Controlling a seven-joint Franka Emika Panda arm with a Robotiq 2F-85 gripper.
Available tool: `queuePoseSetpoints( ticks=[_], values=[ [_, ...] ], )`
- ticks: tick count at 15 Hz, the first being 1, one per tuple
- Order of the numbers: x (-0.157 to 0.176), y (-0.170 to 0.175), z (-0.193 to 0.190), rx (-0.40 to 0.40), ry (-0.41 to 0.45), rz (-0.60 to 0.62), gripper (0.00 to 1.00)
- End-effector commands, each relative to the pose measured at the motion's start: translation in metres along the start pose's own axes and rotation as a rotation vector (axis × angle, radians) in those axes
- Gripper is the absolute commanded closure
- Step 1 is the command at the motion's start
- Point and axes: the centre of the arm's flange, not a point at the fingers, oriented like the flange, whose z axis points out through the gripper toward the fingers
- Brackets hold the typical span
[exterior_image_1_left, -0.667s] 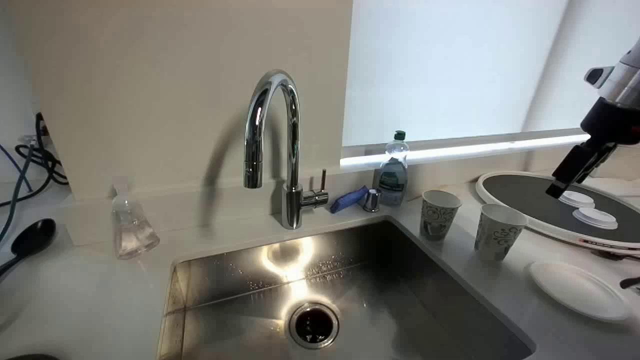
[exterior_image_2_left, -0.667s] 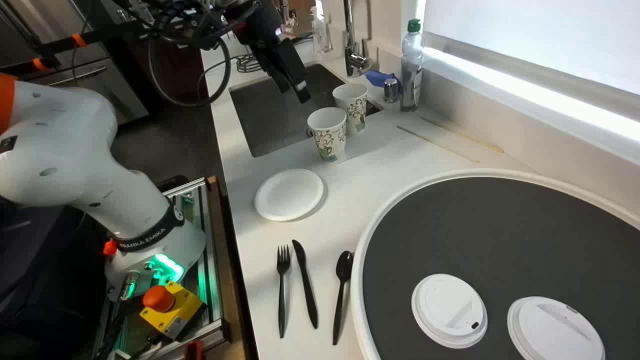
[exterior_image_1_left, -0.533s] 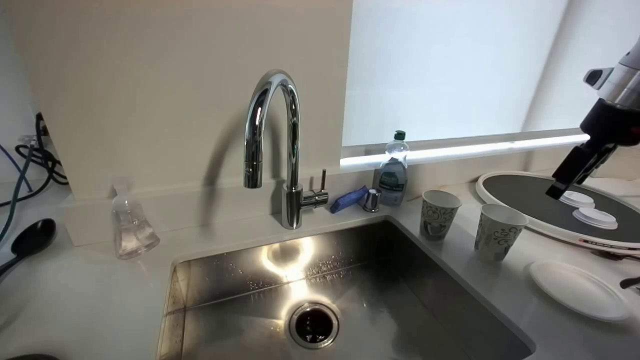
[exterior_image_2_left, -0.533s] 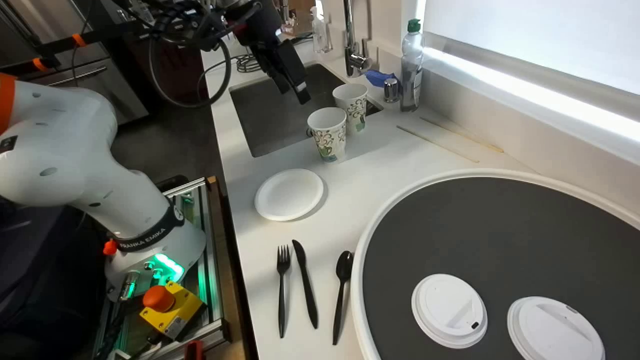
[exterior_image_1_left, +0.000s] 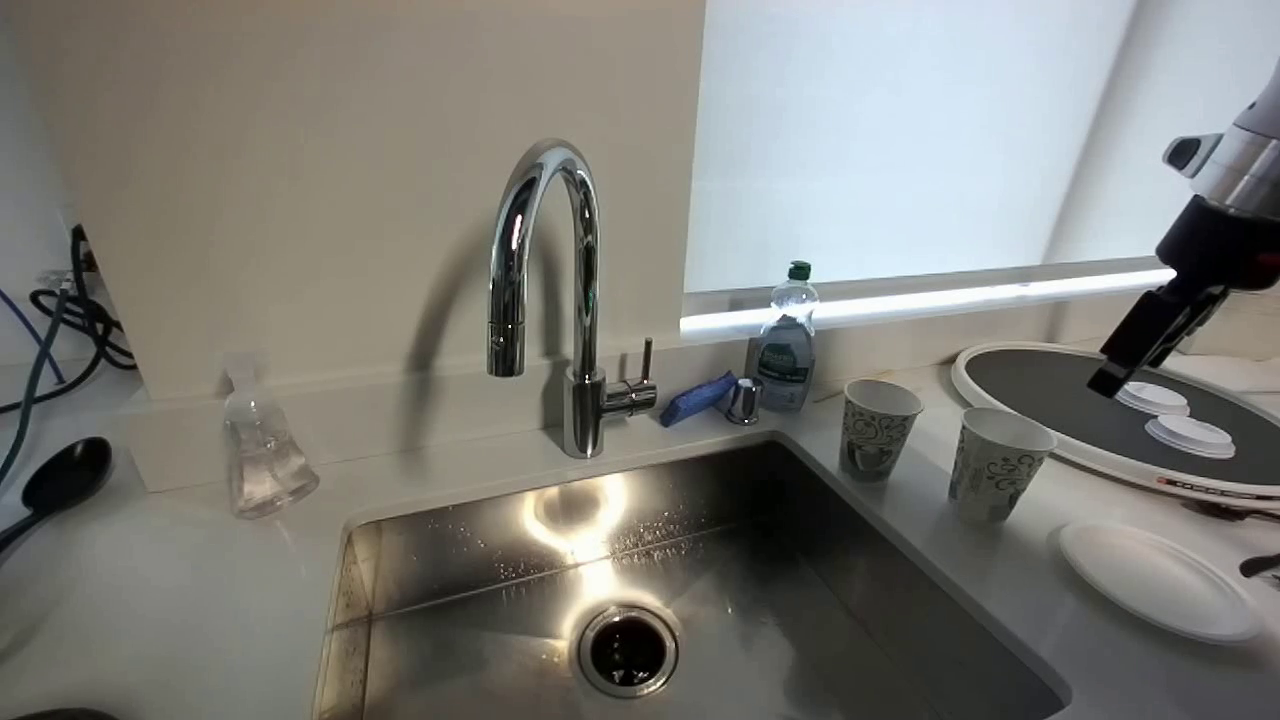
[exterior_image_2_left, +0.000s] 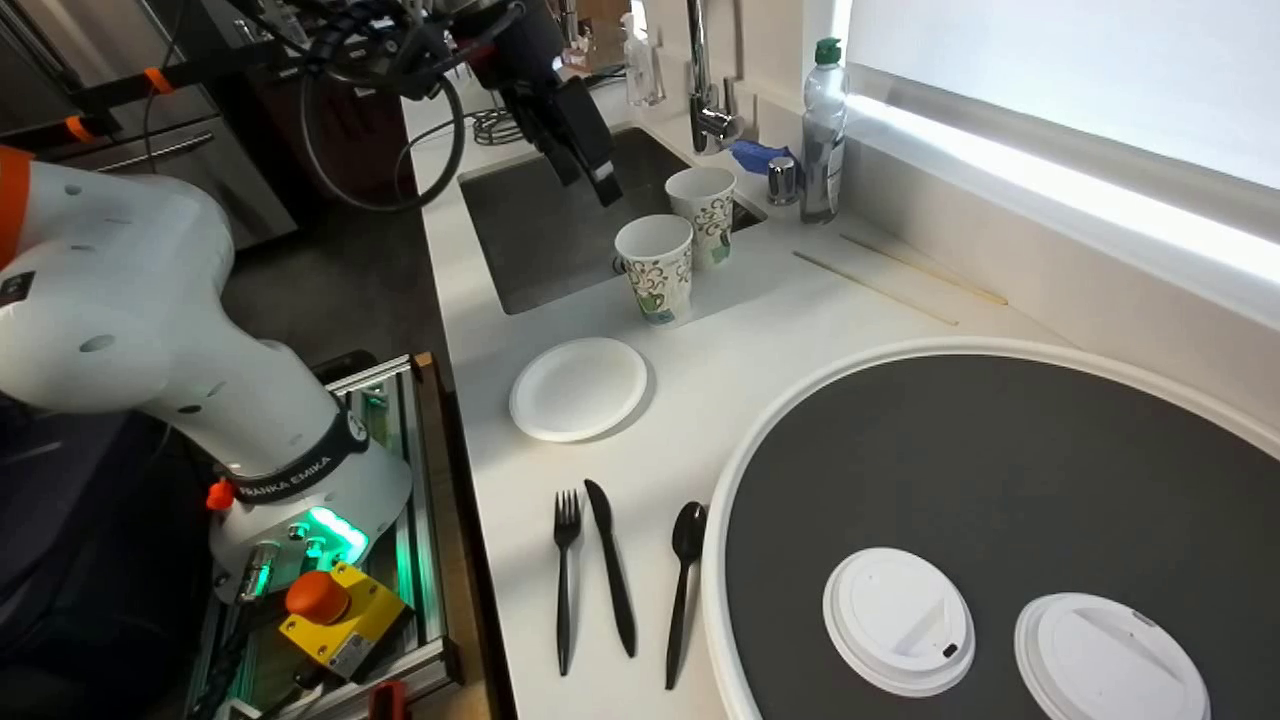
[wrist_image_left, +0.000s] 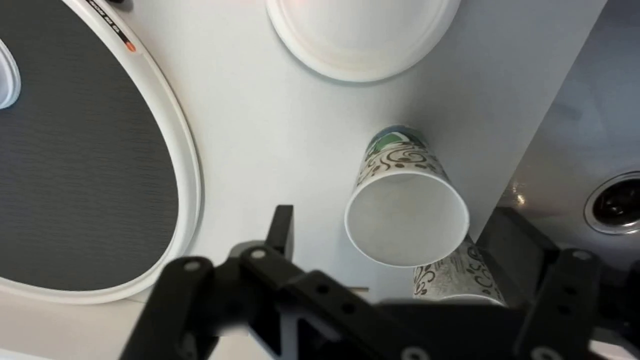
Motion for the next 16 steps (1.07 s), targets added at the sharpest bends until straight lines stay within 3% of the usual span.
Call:
queuePoseSetpoints(
  ticks=[1, 8, 16],
  values=[
    [0.036, -0.022, 0.015, 0.029, 0.015, -0.024, 0.0],
    [0.093, -0.057, 0.053, 0.025, 0.066, -0.038, 0.0],
    [0.138, -0.037, 0.084, -0.04, 0.098, 0.013, 0.0]
  ],
)
